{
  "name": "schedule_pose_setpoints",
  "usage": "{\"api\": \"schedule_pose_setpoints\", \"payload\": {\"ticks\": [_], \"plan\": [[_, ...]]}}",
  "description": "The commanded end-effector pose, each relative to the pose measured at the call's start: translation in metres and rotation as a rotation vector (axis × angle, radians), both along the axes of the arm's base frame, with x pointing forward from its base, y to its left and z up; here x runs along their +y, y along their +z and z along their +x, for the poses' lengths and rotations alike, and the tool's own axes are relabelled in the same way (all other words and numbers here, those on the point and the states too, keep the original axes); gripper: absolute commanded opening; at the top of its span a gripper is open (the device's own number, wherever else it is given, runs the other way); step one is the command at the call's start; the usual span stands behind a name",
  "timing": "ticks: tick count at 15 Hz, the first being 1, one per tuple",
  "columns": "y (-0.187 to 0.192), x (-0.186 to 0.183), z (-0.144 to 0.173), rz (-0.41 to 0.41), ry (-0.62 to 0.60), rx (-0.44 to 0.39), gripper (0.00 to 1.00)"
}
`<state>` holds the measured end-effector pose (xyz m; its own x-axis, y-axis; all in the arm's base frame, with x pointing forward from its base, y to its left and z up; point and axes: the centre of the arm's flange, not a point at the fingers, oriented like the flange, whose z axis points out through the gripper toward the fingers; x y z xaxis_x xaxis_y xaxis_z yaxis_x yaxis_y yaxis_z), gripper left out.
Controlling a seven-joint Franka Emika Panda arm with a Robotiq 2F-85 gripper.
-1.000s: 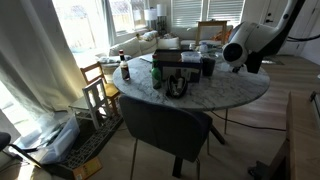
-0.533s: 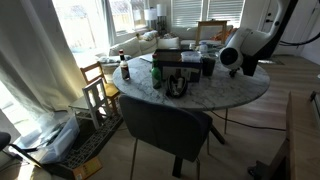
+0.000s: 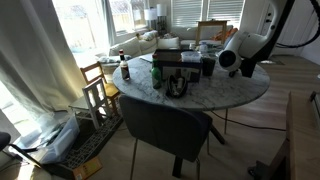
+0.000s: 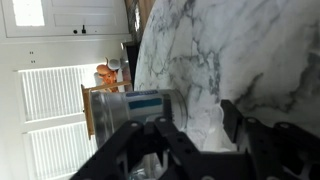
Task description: Use the clear measuring cup to scoop some contents from the silver cup on the left and place them in the silver cup on the right.
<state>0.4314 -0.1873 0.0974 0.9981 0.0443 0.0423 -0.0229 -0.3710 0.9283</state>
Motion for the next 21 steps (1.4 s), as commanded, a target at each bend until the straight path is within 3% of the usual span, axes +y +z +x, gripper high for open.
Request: {"api": "schedule_pose_setpoints", "payload": {"ticks": [1, 4, 10, 13, 18, 21], "plan": [[-0.01, -0.003, -0.002, 0.016, 0.016, 0.024, 0.21], [-0.005, 0.002, -0.003, 0.014, 0.022, 0.027, 0.01], [0.01, 0.014, -0.005, 0.006, 0.048, 0.027, 0.01], [0.048, 0.029, -0.018, 0.02, 0.078, 0.059, 0.01], [0.115, 0.047, -0.047, 0.012, 0.166, 0.195, 0.01], [0.157, 0.05, -0.052, 0.071, 0.247, 0.205, 0.01]]}}
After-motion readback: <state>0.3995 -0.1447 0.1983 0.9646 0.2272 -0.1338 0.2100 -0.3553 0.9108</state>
